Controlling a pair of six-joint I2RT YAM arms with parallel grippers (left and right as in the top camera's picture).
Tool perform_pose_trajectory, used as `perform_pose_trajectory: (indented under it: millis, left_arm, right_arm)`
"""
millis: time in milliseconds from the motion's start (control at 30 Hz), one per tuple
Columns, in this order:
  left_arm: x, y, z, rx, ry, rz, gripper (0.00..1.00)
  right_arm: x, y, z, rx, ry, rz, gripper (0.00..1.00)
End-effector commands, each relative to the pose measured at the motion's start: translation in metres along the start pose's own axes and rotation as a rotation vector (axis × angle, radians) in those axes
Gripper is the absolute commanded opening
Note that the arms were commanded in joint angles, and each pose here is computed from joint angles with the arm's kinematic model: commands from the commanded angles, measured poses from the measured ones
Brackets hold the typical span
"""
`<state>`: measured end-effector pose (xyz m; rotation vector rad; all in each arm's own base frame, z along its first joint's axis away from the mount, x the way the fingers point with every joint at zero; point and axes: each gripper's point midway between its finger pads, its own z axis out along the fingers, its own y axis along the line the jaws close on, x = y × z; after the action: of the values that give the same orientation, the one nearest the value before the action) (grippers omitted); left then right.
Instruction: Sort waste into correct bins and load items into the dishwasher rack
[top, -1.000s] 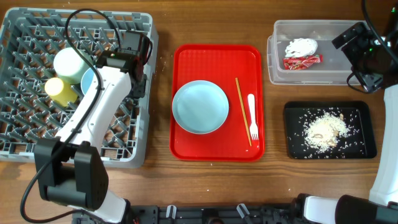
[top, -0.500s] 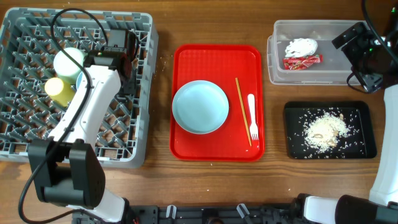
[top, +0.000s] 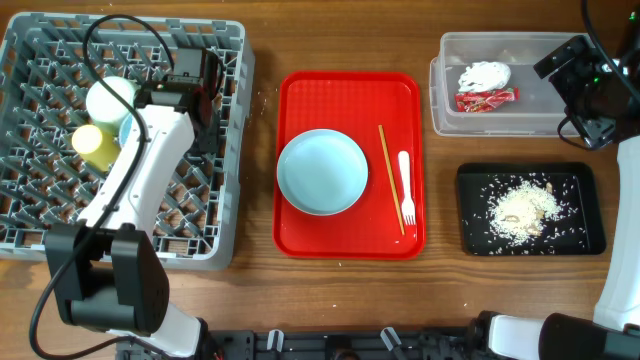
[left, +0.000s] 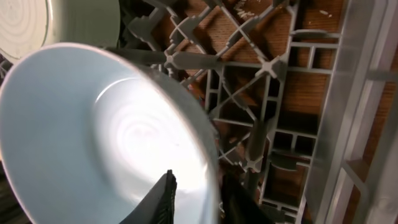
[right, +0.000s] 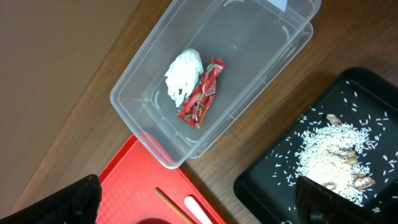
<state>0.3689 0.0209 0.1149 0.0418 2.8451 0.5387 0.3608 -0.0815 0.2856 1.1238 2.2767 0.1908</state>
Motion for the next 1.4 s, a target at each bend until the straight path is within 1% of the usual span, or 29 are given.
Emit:
perform_pose_trajectory:
  millis: [0,33,100,133,167,233,300,467,600,700,767,967,1000,1067,1100,1167,1233,1367]
  left_arm:
    - [0.006,0.002,0.007,-0.010,0.029,0.007,0.21]
    - [0.006,0.002,0.008,-0.010,0.029,0.007,0.21]
    - [0.005,0.002,0.007,-0.011,0.028,0.007,0.16]
    - [0.004,0.002,0.007,-0.011,0.023,0.005,0.08]
    - [0.004,0.002,0.008,-0.011,0.020,0.003,0.04]
    - [0.003,0.007,0.007,-0.038,0.019,0.003,0.04]
    - [0.002,0.017,0.007,-0.095,0.013,0.002,0.04]
    - [-0.002,0.042,-0.002,-0.285,-0.018,-0.034,0.04]
    - [-0.011,0.056,-0.021,-0.470,-0.083,-0.050,0.04]
    - [-0.016,0.058,-0.035,-0.560,-0.134,-0.065,0.04]
    - [-0.017,0.055,-0.037,-0.565,-0.152,-0.090,0.04]
    - [-0.010,0.044,-0.037,-0.464,-0.176,-0.276,0.04]
    - [-0.010,0.042,-0.039,-0.431,-0.190,-0.342,0.04]
    - [-0.009,0.036,-0.040,-0.372,-0.199,-0.413,0.04]
    - [-0.009,0.031,-0.040,-0.331,-0.200,-0.448,0.04]
    - [-0.011,0.013,-0.040,-0.195,-0.193,-0.526,0.04]
    - [-0.016,0.000,-0.043,-0.090,-0.196,-0.593,0.04]
    - [-0.027,-0.031,-0.051,0.145,-0.181,-0.647,0.04]
  right_arm:
    - [0.001,-0.001,0.003,0.006,0.006,-0.012,1.00]
    - [0.001,-0.001,0.003,0.006,0.006,-0.011,1.00]
    - [0.001,-0.001,0.003,0.006,0.006,-0.012,1.00]
    - [0.001,-0.001,0.003,0.006,0.006,-0.011,1.00]
    - [0.001,-0.001,0.003,0.006,0.006,-0.012,1.00]
    - [0.001,-0.001,0.003,0.006,0.006,-0.011,1.00]
    - [0.001,-0.001,0.003,0.006,0.006,-0.011,1.00]
    - [0.001,-0.001,0.003,0.006,0.006,-0.012,1.00]
    - [0.001,-0.001,0.003,0.006,0.006,-0.011,1.00]
    - [0.001,-0.001,0.003,0.006,0.006,-0.012,1.00]
    - [0.001,-0.001,0.003,0.006,0.006,-0.011,1.00]
    - [0.001,-0.001,0.003,0.006,0.006,-0.011,1.00]
    - [0.001,-0.001,0.003,0.006,0.006,-0.011,1.00]
    - [0.001,-0.001,0.003,0.006,0.006,-0.012,1.00]
    - [0.001,-0.001,0.003,0.006,0.006,-0.012,1.00]
    - [0.001,-0.001,0.003,0.006,0.005,-0.011,1.00]
    - [0.001,-0.001,0.003,0.006,0.006,-0.011,1.00]
    - [0.001,-0.001,0.003,0.006,0.006,-0.012,1.00]
